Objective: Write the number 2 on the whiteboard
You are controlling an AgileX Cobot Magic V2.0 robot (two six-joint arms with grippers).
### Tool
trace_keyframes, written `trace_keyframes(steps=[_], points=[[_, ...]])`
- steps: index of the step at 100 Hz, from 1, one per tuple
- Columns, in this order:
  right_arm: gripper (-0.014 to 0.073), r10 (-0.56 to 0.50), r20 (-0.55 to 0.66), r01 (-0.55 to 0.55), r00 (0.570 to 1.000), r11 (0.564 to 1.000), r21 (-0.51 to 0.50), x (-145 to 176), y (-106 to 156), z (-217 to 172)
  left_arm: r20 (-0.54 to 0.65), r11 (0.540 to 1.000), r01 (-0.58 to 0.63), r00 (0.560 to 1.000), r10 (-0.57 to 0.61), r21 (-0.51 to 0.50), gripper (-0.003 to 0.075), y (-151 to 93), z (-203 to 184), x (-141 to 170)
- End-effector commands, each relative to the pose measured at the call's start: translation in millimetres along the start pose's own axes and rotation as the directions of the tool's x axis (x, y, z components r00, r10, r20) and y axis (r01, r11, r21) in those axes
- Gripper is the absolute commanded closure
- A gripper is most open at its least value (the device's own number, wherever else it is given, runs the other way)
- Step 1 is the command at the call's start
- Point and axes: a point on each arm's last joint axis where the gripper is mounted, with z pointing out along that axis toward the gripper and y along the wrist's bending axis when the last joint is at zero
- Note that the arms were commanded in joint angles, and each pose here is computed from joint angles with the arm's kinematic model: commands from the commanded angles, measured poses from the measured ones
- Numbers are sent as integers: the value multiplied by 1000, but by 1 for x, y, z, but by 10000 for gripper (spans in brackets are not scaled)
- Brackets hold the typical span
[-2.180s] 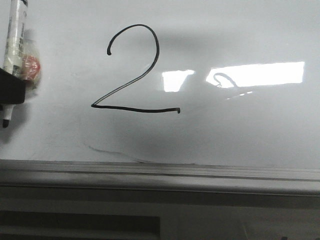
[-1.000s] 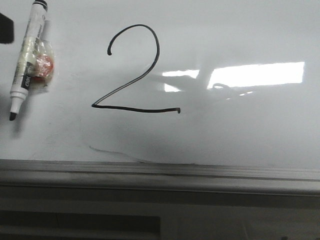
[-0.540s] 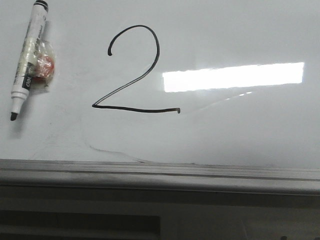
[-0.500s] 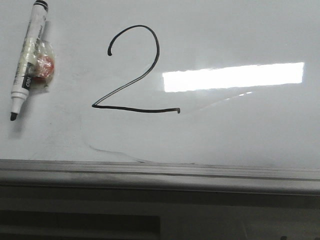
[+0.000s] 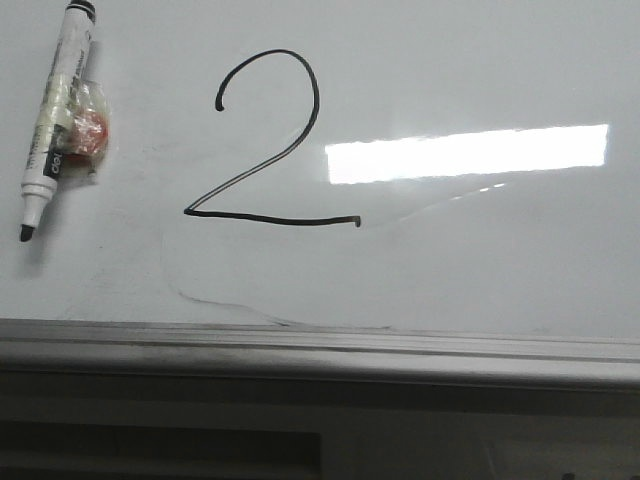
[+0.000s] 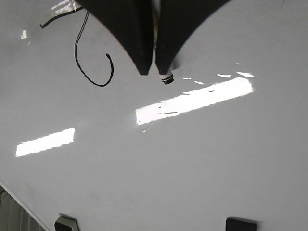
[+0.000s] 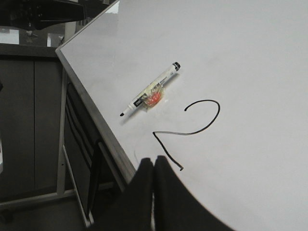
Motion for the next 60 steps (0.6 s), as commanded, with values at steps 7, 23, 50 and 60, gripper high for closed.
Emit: trace_keyframes(steps=[7, 23, 50, 60], points=[[651, -10, 79, 7, 997, 999, 31, -9, -3, 0, 79, 1000, 1, 997, -2, 10, 739, -1, 1, -11], [651, -9, 70, 7, 998, 1000, 29, -6, -2, 1, 79, 1000, 1, 997, -2, 10, 739, -1, 1, -11], [651, -9, 70, 7, 998, 1000, 29, -6, -2, 1, -33, 1000, 16, 999, -17, -13, 740, 1, 1, 1], [651, -9, 70, 7, 998, 1000, 29, -6, -2, 1, -62, 993, 72, 995, -78, -92, 740, 4, -1, 5]])
